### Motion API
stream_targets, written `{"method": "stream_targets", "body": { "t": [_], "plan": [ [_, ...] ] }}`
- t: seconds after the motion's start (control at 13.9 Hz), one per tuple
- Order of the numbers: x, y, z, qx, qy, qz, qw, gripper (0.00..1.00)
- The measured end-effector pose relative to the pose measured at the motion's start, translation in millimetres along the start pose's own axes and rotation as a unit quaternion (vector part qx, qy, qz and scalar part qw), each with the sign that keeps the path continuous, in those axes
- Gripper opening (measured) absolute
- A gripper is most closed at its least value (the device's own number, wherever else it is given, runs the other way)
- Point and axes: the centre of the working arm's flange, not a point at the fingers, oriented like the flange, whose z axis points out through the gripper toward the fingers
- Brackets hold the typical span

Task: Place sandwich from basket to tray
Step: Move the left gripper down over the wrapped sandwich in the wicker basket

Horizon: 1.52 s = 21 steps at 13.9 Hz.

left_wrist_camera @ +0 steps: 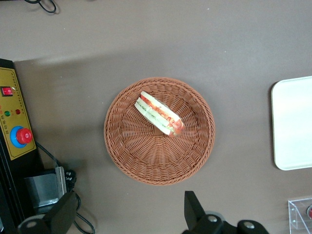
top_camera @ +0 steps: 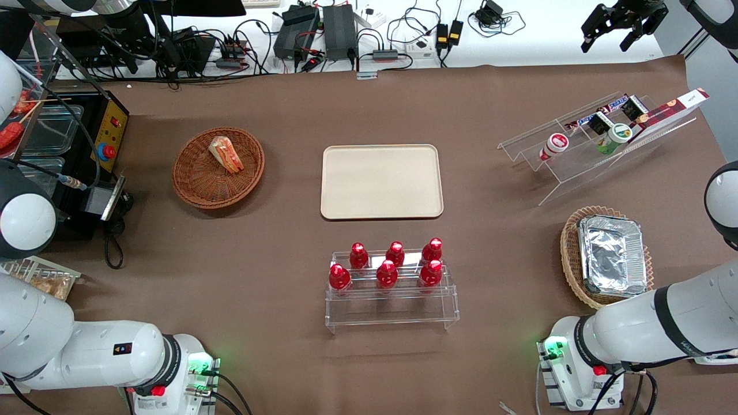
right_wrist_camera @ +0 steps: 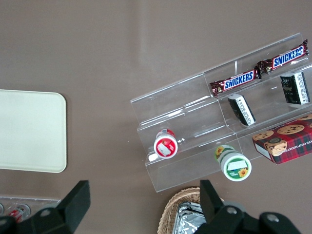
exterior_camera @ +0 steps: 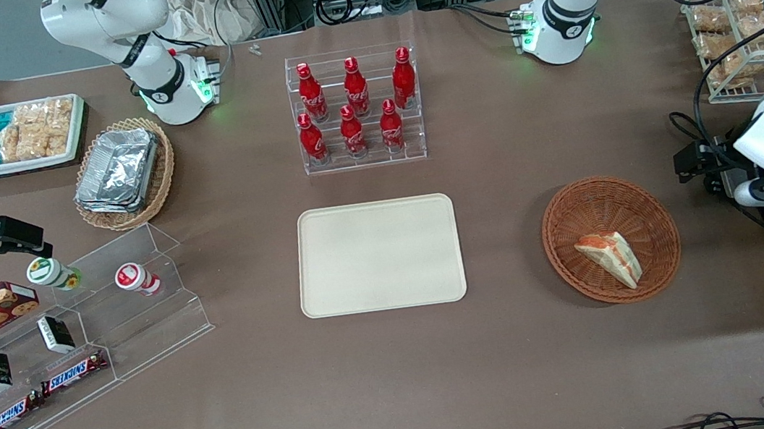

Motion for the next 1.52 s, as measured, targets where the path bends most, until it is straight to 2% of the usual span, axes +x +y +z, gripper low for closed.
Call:
{"method": "stream_targets", "body": {
  "t": [0.29,0.43,0.58,0.79,0.94,1.15,1.37,1.52],
  "plan": [
    [1.9,-1.5,2.8,0.000,-0.002,-0.018,0.9998,1.00],
    [6.3,-0.8,20.5,-0.001,-0.018,-0.079,0.9967,1.00],
    [12.3,1.7,51.2,0.000,-0.029,-0.164,0.9861,1.00],
    [18.3,4.8,104.1,-0.004,-0.007,-0.218,0.9760,1.00],
    [16.0,6.8,140.6,-0.007,0.003,-0.260,0.9656,1.00],
    [7.5,9.8,199.4,-0.009,0.002,-0.306,0.9521,1.00],
    [10.2,16.9,237.6,-0.015,0.006,-0.372,0.9280,1.00],
    [14.2,31.4,257.1,-0.019,0.006,-0.385,0.9229,1.00]
  ]
}}
